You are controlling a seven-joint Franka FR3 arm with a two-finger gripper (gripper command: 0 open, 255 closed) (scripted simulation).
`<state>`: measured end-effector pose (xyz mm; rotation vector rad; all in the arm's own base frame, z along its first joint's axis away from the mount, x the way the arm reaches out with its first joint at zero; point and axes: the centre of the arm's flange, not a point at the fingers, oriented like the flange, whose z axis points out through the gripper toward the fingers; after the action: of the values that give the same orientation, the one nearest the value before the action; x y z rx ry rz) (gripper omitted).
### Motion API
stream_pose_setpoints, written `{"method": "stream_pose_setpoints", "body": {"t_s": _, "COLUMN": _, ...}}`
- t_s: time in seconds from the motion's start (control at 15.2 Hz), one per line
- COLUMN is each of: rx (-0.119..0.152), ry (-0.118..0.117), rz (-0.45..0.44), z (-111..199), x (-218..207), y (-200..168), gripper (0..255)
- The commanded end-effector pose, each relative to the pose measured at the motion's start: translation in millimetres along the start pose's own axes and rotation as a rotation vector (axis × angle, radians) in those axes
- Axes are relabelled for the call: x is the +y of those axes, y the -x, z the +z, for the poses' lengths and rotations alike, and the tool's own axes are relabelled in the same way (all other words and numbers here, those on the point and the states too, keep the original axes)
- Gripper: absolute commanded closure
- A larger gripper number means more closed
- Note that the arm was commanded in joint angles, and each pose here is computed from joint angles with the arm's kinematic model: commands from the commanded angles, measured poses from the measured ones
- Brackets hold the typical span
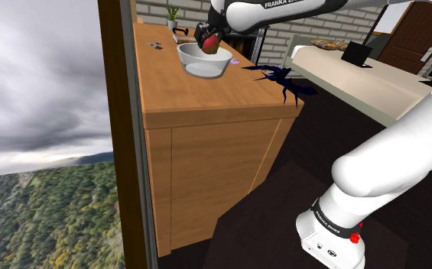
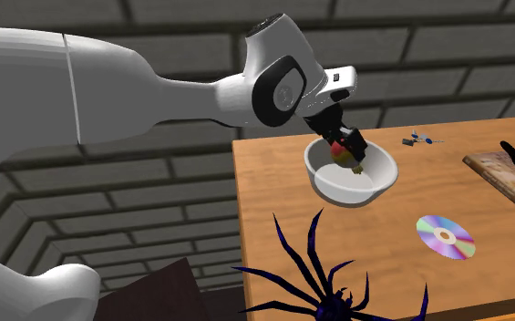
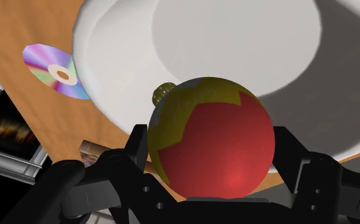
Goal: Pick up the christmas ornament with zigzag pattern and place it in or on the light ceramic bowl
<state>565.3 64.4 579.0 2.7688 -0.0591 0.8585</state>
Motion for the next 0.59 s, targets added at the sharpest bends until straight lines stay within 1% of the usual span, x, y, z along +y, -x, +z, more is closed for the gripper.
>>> {"method": "stream_pose_setpoints", "body": {"t_s": 0.0, "rx": 0.001, "ry": 0.000, "rz": 0.000, "z": -0.1, "x": 0.0, "y": -0.1, "gripper": 255}}
{"method": "stream_pose_setpoints", "body": {"t_s": 0.07, "rx": 0.001, "ry": 0.000, "rz": 0.000, "z": 0.0, "x": 0.0, "y": 0.0, "gripper": 0}}
{"method": "stream_pose_setpoints", "body": {"t_s": 0.4, "rx": 0.001, "ry": 0.000, "rz": 0.000, "z": -0.1, "x": 0.0, "y": -0.1, "gripper": 0}}
{"method": "stream_pose_setpoints", "body": {"t_s": 0.53, "rx": 0.001, "ry": 0.000, "rz": 0.000, "z": -26.5, "x": 0.0, "y": 0.0, "gripper": 0}}
